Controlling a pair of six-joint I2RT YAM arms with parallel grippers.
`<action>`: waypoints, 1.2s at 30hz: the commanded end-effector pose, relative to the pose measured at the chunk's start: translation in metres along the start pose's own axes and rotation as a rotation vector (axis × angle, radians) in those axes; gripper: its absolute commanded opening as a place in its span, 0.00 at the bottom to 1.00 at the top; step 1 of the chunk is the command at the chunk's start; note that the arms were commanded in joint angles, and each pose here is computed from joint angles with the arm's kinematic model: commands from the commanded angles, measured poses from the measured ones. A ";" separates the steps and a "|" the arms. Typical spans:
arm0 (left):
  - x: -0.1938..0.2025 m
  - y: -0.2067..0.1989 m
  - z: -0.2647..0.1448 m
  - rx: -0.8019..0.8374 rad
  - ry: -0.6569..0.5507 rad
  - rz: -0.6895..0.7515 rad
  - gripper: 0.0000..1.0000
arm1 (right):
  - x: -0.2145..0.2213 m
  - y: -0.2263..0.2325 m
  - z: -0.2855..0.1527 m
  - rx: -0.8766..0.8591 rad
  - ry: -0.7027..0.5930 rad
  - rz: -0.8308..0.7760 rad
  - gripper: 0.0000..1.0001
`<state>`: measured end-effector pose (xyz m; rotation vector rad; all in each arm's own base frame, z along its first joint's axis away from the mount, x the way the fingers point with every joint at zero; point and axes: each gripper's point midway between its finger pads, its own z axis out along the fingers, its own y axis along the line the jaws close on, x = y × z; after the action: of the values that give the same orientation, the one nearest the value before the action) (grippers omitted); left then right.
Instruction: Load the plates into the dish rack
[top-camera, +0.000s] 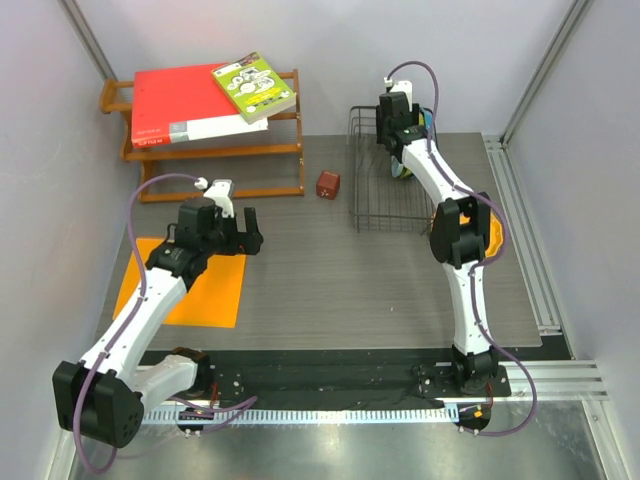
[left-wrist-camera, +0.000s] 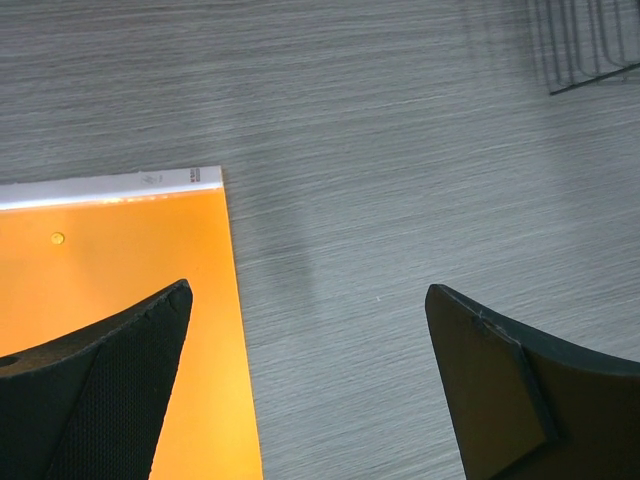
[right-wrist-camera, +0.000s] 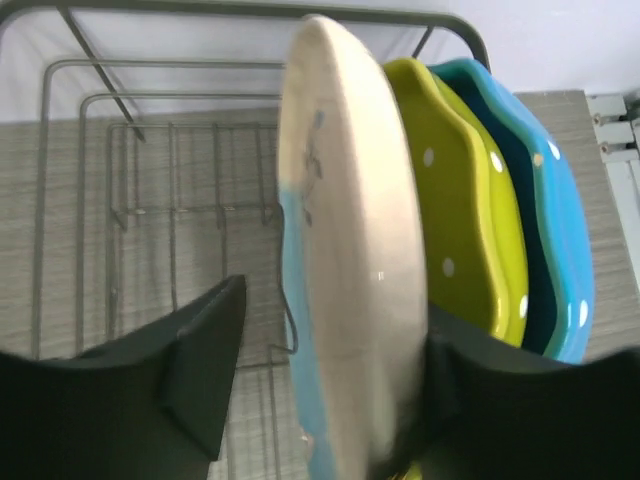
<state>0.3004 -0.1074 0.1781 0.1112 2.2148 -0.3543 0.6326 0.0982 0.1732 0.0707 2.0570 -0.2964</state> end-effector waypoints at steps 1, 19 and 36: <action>-0.007 0.008 0.002 -0.035 -0.047 0.012 0.99 | -0.084 -0.041 -0.053 0.050 -0.178 0.072 0.70; -0.009 -0.004 -0.010 0.025 -0.072 -0.028 0.99 | 0.087 -0.219 -0.148 -0.089 0.245 0.001 0.39; 0.001 0.017 -0.006 -0.040 -0.039 -0.073 0.99 | 0.243 -0.209 -0.129 -0.416 0.595 -0.227 0.01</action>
<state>0.2959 -0.0959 0.1769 0.0403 2.2035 -0.3563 0.3651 -0.0987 0.0609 -0.2613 2.7103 -0.0157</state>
